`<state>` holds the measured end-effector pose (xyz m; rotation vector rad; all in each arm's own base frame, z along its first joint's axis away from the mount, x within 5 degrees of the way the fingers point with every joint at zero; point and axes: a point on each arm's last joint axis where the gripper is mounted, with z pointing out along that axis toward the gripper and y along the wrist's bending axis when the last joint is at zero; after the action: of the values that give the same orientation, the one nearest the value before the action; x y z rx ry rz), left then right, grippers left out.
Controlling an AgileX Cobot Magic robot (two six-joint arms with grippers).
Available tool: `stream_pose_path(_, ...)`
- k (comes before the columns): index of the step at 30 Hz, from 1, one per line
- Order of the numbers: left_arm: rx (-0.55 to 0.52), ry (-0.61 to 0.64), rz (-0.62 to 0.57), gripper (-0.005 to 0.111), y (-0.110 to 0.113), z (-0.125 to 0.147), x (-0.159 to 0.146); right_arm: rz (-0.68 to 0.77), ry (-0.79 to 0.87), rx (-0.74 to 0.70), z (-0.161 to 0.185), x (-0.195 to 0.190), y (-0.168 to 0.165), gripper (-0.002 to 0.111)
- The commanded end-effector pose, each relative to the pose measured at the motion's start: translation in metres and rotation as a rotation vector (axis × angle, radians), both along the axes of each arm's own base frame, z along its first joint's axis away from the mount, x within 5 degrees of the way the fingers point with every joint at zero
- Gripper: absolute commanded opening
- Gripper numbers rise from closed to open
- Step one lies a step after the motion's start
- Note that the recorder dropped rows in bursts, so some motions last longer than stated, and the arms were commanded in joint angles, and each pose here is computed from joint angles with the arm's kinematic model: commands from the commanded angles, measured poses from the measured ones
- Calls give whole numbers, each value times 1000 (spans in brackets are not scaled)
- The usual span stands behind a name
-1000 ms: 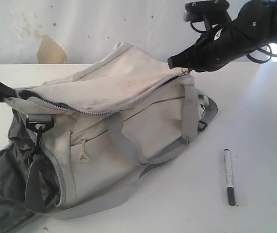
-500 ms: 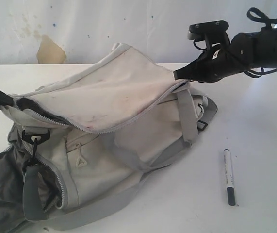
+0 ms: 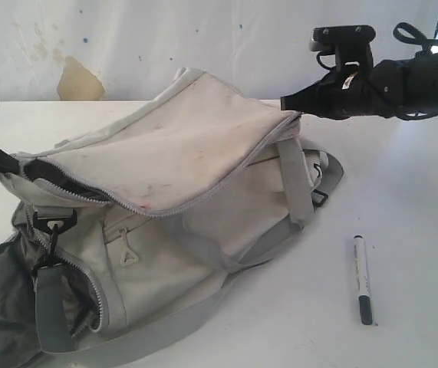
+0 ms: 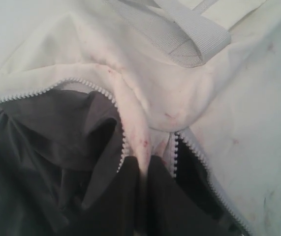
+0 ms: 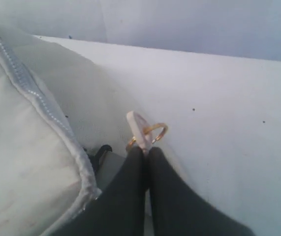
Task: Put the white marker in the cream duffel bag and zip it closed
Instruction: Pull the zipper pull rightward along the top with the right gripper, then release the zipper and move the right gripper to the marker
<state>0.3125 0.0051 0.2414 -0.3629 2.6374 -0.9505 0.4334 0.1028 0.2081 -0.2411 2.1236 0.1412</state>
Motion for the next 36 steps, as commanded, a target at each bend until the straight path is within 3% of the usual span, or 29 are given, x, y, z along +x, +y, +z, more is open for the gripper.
stream_pose_path(1, 44, -8, -16, 0, 4, 1, -2, -55, 55, 38, -5, 0, -10, 1)
stream_pose_path(3, 51, -17, -28, 0, 4, 1, -2, -67, 101, 47, -8, -2, -10, 5)
stream_pose_path(10, 78, -59, -84, 0, 4, 1, -2, -138, 196, 159, -7, -8, -9, 49)
stream_pose_path(12, 85, -69, -97, 5, 4, 1, -2, -139, 205, 166, -1, -11, -10, 55)
stream_pose_path(22, 111, -103, -106, 74, 6, 3, 0, -133, 399, 204, 22, -38, -8, 49)
stream_pose_path(28, 155, -136, -181, 77, 6, 5, -4, -36, 533, 110, 34, -60, -9, 42)
stream_pose_path(36, 284, -290, -262, 77, 5, 39, -23, 26, 684, 58, 43, -83, -11, 30)
